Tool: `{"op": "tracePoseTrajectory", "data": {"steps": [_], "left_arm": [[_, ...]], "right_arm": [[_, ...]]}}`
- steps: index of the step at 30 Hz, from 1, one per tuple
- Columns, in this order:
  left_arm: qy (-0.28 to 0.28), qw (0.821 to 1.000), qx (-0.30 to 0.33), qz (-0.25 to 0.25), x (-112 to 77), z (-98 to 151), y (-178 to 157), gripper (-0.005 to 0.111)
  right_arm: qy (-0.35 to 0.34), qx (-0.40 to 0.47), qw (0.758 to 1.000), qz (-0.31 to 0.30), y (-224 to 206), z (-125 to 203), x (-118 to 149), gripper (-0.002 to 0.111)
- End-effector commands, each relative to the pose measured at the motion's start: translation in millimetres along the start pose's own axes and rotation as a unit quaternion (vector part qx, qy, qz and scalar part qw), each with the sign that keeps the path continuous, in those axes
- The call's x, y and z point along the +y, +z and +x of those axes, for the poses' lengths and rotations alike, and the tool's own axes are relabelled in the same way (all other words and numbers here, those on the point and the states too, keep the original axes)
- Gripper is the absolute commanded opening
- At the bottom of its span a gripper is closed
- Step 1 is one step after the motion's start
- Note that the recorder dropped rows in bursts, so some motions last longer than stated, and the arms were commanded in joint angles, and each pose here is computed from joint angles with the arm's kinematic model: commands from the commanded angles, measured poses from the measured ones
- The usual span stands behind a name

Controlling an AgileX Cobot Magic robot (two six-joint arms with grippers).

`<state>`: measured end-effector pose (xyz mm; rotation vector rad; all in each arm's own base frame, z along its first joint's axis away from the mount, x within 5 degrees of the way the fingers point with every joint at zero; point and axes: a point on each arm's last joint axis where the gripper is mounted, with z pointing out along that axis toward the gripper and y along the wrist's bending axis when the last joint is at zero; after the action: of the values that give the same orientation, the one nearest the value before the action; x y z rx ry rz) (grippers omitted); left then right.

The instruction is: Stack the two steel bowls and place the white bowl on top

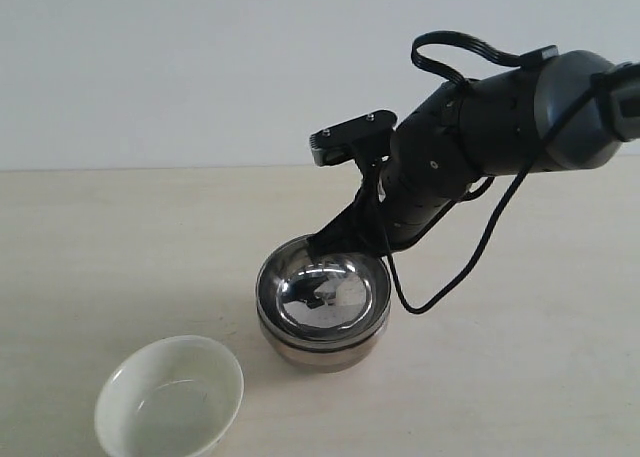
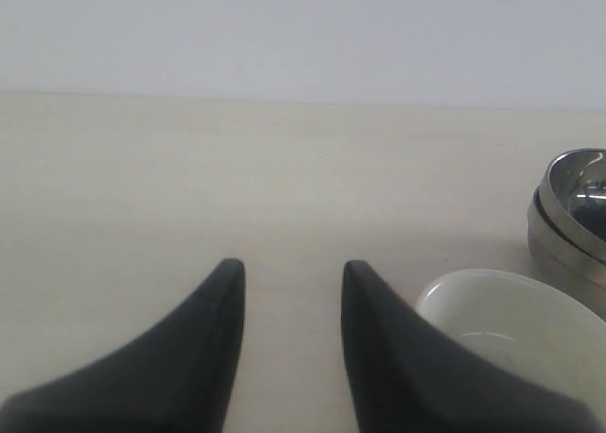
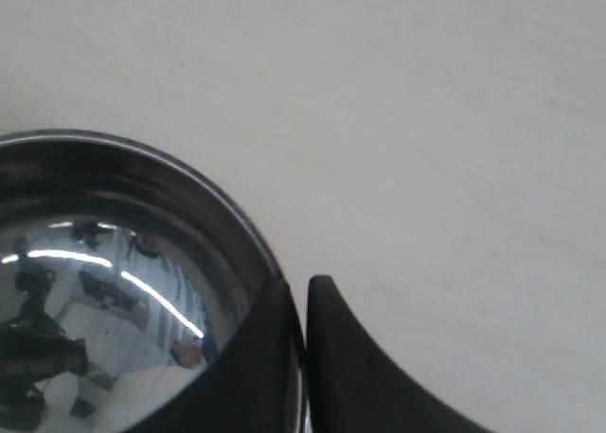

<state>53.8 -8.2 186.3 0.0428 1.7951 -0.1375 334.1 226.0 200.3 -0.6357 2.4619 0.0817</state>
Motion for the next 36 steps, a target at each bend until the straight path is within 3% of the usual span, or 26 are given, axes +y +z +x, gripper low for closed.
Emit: {"op": "tracePoseTrajectory", "data": {"steps": [1,18,32,34,36], "left_arm": [[0.002,1.000,0.001,-0.001,0.2,1.2,0.1,0.032],[0.002,1.000,0.001,-0.001,0.2,1.2,0.1,0.032],[0.002,1.000,0.001,-0.001,0.2,1.2,0.1,0.032],[0.002,1.000,0.001,-0.001,0.2,1.2,0.1,0.032],[0.002,1.000,0.001,-0.001,0.2,1.2,0.1,0.032]], "right_arm": [[0.003,0.005,1.000,0.001,0.1,1.0,-0.9,0.000],[0.010,0.038,0.999,0.004,10.2,9.2,0.2,0.000],[0.015,-0.014,1.000,-0.007,-6.1,-4.8,-0.1,0.000],[0.017,-0.019,1.000,-0.005,-13.5,-7.3,-2.2,0.002],[0.018,-0.024,1.000,-0.003,-21.7,-10.7,-3.7,0.014]]}}
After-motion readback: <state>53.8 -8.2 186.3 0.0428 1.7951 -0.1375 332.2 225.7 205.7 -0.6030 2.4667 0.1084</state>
